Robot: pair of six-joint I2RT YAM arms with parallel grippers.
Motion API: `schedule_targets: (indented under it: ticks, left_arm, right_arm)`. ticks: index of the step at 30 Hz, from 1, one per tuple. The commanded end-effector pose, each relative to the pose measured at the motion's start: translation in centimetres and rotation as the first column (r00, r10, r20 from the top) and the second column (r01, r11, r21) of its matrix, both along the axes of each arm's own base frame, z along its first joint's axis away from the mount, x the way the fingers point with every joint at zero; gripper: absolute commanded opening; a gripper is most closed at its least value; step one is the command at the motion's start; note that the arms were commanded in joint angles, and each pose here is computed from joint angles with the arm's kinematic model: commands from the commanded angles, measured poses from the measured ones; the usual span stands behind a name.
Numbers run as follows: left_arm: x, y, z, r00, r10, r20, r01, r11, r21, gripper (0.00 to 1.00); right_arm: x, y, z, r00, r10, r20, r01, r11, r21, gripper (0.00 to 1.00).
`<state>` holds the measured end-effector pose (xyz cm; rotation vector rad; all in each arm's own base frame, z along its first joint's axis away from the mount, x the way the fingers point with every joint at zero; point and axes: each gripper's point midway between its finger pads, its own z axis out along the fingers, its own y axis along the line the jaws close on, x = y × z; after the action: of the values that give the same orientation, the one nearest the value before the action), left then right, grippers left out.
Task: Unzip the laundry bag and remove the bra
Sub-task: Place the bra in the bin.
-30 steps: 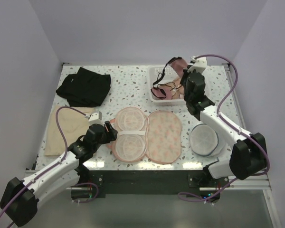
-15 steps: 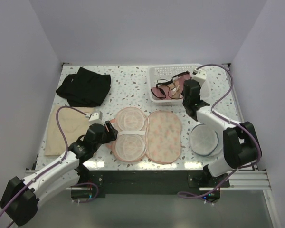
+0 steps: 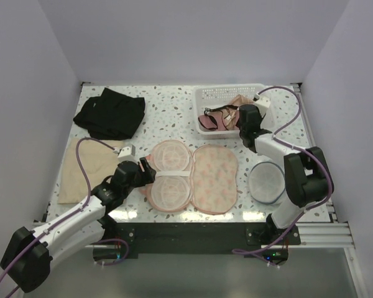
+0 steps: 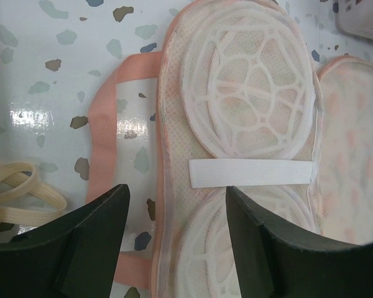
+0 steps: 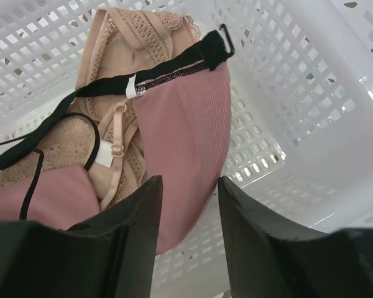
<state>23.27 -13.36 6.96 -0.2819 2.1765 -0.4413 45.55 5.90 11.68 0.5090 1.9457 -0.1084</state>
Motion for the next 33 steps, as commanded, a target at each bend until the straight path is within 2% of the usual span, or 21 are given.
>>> schedule_targets:
  ticks: [1,12,18,21,23,24,30,33]
  left_arm:
    - [0.9,-0.4,1.5,0.998,-0.006,0.058,0.007,1.0,-0.007,0.69]
    - [1.5,-0.5,2.3,0.997,-0.002,0.078,0.002,1.0,-0.001,0.7]
    - [2.0,-0.8,2.9,0.996,-0.018,0.088,0.017,1.0,0.014,0.71]
    - [2.3,-1.0,3.3,0.996,-0.022,0.09,0.021,1.0,0.021,0.71]
    - [2.4,-1.1,3.2,0.995,-0.021,0.093,0.019,1.0,0.02,0.71]
    - [2.5,-1.1,3.1,0.995,-0.019,0.095,0.018,1.0,0.016,0.71]
    - [2.5,-0.9,2.3,0.997,-0.01,0.08,0.007,1.0,0.03,0.71]
    - [2.6,-1.0,2.3,0.997,-0.017,0.078,0.014,0.999,0.04,0.71]
  right_arm:
    - [0.8,0.4,2.7,0.998,0.001,0.064,-0.004,0.999,0.043,0.48]
    - [-0.2,0.2,7.5,0.985,0.024,0.172,-0.034,0.998,0.054,0.54]
    - [-2.3,-0.7,9.6,0.979,0.021,0.202,-0.03,0.999,0.041,0.54]
    - [-4.0,-0.4,10.0,0.98,0.066,0.189,-0.077,0.996,0.052,0.54]
    - [-5.5,-0.1,8.5,0.987,0.097,0.132,-0.106,0.992,0.067,0.53]
    - [-6.4,0.0,9.2,0.984,0.099,0.151,-0.114,0.989,0.094,0.53]
    - [-10.4,1.1,6.2,0.981,0.179,0.078,-0.189,0.97,0.15,0.52]
    - [-12.4,2.0,5.0,0.975,0.22,0.021,-0.22,0.958,0.182,0.47]
